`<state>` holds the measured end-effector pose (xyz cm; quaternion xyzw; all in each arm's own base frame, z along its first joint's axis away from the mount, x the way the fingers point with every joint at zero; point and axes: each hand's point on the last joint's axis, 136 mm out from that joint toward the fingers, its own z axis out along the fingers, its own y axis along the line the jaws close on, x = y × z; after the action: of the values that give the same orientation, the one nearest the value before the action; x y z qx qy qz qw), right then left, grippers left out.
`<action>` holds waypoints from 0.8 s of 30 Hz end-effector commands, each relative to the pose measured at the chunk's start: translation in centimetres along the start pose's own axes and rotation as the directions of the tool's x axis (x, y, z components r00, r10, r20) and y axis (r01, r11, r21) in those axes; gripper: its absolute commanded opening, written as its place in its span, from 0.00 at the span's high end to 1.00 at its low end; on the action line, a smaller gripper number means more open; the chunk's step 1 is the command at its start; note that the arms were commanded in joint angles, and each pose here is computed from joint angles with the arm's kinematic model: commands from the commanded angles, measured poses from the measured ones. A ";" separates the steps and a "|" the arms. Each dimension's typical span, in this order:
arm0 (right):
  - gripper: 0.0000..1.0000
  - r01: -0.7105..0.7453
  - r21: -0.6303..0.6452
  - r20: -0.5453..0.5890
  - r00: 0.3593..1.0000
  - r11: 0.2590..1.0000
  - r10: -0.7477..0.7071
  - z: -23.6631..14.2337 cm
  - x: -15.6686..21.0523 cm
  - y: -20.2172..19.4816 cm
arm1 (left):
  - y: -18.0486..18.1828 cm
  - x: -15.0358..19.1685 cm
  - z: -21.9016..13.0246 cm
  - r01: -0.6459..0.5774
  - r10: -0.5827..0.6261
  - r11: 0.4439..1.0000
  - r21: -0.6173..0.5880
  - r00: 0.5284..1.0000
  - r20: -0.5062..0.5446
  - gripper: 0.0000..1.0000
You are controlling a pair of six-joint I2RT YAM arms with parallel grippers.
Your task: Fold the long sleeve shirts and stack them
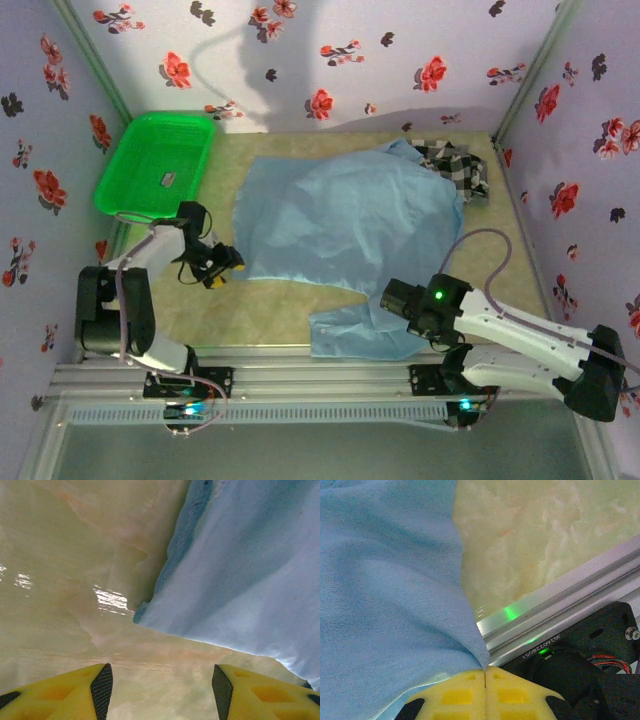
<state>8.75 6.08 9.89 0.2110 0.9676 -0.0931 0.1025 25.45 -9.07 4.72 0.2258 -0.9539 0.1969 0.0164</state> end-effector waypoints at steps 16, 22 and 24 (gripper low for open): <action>0.93 0.006 -0.059 0.018 1.000 0.998 -0.005 -1.1 -0.7 1.3 | 0.2 -2.6 4.2 0.051 -0.051 0.998 -0.026 0.999 0.003 0.53; 0.97 0.018 -0.086 0.004 1.000 0.996 -0.018 -1.3 -0.5 1.8 | 0.4 -4.2 4.1 0.024 -0.021 0.997 -0.068 0.998 0.054 0.78; 0.98 0.015 -0.097 0.005 1.000 0.995 -0.015 -1.5 -0.5 1.8 | -0.2 -4.9 3.7 0.009 -0.005 0.998 -0.066 0.998 0.067 0.85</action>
<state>9.52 7.60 10.35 0.1980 0.9722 -0.0603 0.1091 26.39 -8.94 1.32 0.2577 -0.9501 0.1665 0.0570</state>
